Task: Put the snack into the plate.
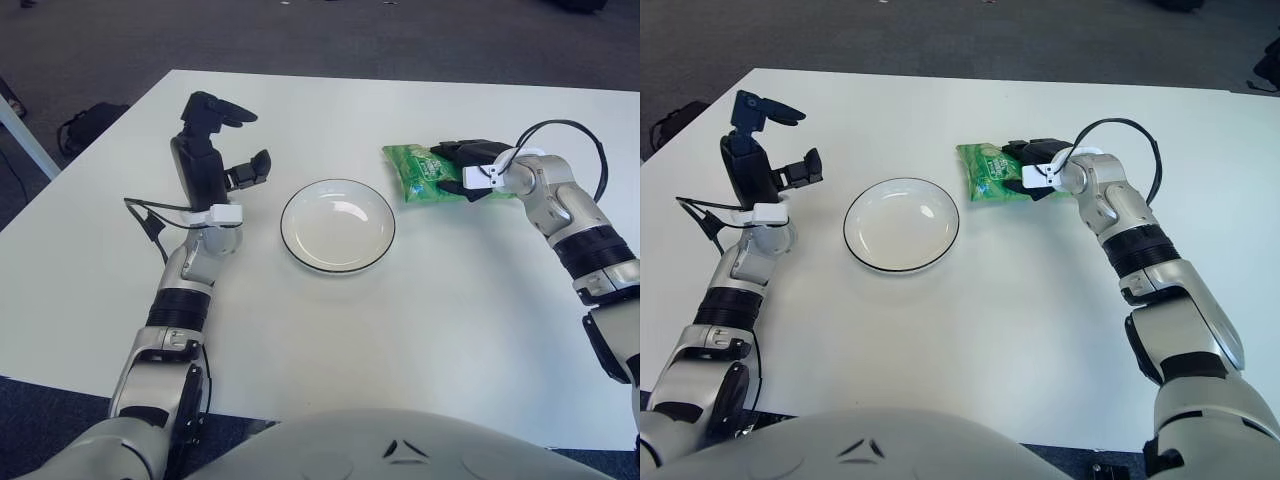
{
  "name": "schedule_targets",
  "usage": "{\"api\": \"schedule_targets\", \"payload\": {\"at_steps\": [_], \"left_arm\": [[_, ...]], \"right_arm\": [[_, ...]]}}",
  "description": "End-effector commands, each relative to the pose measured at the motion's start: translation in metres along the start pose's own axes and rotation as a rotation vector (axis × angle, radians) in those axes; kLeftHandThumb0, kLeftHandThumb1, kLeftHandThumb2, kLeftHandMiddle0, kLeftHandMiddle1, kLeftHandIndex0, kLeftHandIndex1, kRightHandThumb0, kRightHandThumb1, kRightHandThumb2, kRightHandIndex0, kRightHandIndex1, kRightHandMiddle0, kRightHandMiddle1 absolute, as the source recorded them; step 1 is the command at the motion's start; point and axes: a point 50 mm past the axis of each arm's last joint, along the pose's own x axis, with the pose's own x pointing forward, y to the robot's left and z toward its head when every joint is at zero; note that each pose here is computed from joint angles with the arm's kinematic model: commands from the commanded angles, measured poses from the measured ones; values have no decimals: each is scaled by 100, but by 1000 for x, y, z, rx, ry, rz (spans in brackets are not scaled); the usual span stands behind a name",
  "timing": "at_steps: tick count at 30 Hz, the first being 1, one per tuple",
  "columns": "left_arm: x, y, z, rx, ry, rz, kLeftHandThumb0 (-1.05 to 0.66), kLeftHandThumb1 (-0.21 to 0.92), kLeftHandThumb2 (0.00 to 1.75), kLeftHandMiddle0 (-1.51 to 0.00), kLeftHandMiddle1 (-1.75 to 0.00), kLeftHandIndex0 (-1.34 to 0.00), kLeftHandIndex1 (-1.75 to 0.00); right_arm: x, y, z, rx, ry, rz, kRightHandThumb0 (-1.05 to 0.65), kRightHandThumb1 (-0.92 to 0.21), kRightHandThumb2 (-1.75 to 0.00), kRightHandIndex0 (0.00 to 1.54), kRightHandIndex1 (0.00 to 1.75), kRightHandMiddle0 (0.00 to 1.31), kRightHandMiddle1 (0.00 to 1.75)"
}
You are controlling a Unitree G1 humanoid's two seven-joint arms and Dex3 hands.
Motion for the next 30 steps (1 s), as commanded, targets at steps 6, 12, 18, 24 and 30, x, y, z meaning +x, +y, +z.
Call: {"api": "schedule_targets", "payload": {"at_steps": [6,12,18,24,30], "left_arm": [[0,12,4,33,8,140,-1,28,131,-72,-154,-44,-175],[-1,13,6,-3,42,139,-1,26,129,-75,-146,-48,-175],[0,14,10,-24,41,137,-1,26,128,-75,-141,-50,-175],[1,14,12,-16,42,141,-1,27,127,-75,-141,-51,-175],[0,13,12,-39,60,131,-1,27,127,-75,-142,-49,-175]], "right_arm": [[12,31,-6,6,66,150,-105,-92,-90,0,0,0,39],[14,30,-8,8,96,25,-102,-92,-82,4,17,0,80],[15,32,-12,-7,98,-215,-49,-72,-81,6,135,29,159],[16,31,-12,102,69,-382,-5,-27,-129,58,146,60,173],[17,30,-13,187,46,-444,0,-13,-143,80,142,63,174]]}}
